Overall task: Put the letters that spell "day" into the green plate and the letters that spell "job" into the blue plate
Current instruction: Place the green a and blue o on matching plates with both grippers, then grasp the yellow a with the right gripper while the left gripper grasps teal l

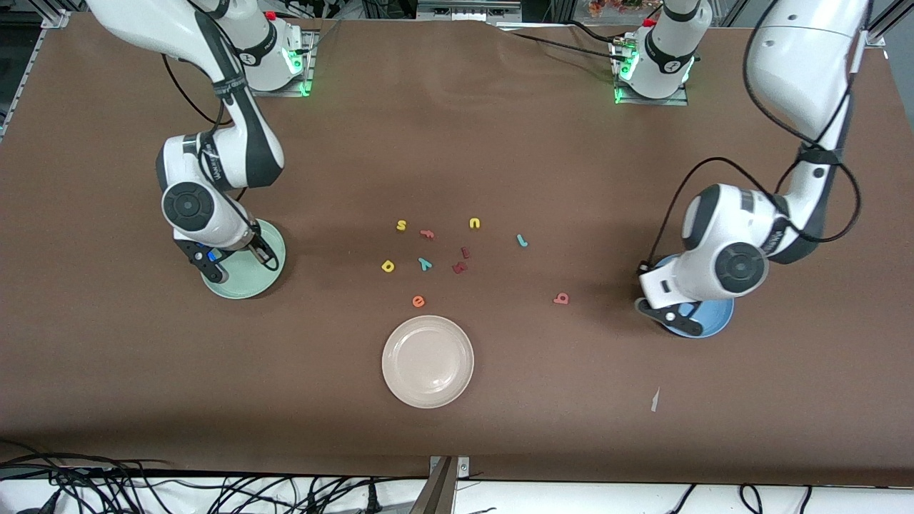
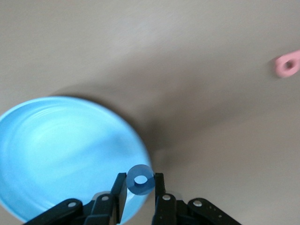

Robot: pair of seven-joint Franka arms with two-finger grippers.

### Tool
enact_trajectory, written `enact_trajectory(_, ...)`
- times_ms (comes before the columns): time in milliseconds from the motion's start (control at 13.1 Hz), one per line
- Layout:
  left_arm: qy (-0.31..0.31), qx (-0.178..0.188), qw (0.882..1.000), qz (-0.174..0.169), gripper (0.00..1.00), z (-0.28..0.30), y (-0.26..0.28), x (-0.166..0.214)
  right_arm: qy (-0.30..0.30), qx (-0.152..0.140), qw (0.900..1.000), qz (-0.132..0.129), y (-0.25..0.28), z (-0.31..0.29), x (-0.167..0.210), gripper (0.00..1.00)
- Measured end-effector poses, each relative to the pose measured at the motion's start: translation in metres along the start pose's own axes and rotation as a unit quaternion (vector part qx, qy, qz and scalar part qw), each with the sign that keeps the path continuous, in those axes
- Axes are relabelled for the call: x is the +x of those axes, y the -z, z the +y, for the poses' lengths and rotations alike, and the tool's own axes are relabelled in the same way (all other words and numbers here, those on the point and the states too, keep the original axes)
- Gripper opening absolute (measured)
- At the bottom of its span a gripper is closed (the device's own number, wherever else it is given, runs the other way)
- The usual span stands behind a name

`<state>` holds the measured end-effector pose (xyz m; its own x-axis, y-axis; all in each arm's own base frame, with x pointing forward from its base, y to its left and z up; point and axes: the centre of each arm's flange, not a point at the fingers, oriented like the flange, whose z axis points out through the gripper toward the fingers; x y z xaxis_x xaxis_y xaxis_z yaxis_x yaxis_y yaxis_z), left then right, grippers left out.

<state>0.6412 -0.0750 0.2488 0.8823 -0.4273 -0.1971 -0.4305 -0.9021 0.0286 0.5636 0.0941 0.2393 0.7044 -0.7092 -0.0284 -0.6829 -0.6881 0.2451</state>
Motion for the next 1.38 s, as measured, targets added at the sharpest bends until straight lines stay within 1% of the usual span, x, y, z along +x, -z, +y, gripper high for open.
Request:
enact_trajectory(76,-0.004,0.001,1.000,0.015,0.28,-0.015,-0.010,-0.010,0.005,0.004,1.000,-0.015,-0.017,0.012,0.013,0.27)
enact_trajectory(153,-0.006,0.002,0.999,0.032,0.28,-0.025,-0.025,-0.020,0.005,0.008,0.999,-0.033,-0.032,0.023,0.024,0.32)
enact_trajectory(229,-0.005,0.002,0.999,0.043,0.28,-0.031,-0.040,-0.029,0.005,0.011,0.999,-0.046,-0.040,0.029,0.031,0.42)
enact_trajectory(306,-0.002,0.001,0.999,0.046,0.28,-0.034,-0.052,-0.036,0.004,0.012,0.999,-0.052,-0.042,0.030,0.032,0.53)
enact_trajectory(382,0.000,0.000,0.999,0.046,0.33,-0.035,-0.058,-0.041,0.005,0.012,0.998,-0.056,-0.038,0.028,0.030,0.64)
enact_trajectory(459,0.002,-0.001,0.999,0.046,0.33,-0.038,-0.059,-0.042,0.009,0.012,0.998,-0.061,-0.030,0.022,0.026,0.73)
enact_trajectory(535,0.005,0.000,0.999,0.047,0.39,-0.040,-0.056,-0.043,0.013,0.019,0.997,-0.070,-0.017,0.012,0.020,0.85)
enact_trajectory(612,0.010,0.001,0.999,0.047,0.49,-0.042,-0.049,-0.044,0.017,0.034,0.996,-0.079,-0.002,-0.002,0.011,0.96)
enact_trajectory(688,0.025,-0.001,0.999,0.043,0.59,-0.041,-0.040,-0.044,0.023,0.051,0.995,-0.086,0.014,-0.018,-0.002,1.00)
enact_trajectory(765,0.053,-0.005,0.998,0.040,0.68,-0.034,-0.031,-0.040,0.028,0.065,0.994,-0.086,0.026,-0.033,-0.016,1.00)
enact_trajectory(841,0.082,-0.011,0.996,0.040,0.79,-0.014,-0.023,-0.033,0.028,0.075,0.993,-0.082,0.036,-0.048,-0.032,1.00)
enact_trajectory(994,0.130,-0.029,0.990,0.042,1.00,0.044,-0.015,-0.016,0.043,0.097,0.992,-0.064,0.048,-0.074,-0.066,1.00)
enact_trajectory(1147,0.183,-0.046,0.981,0.041,1.00,0.103,-0.009,-0.004,0.080,0.124,0.988,-0.040,0.053,-0.103,-0.112,1.00)
enact_trajectory(1300,0.245,-0.064,0.967,0.038,1.00,0.157,0.000,0.002,0.110,0.149,0.983,-0.018,0.051,-0.133,-0.155,1.00)
enact_trajectory(1376,0.273,-0.071,0.959,0.036,1.00,0.183,0.004,0.004,0.119,0.156,0.980,-0.012,0.048,-0.147,-0.166,1.00)
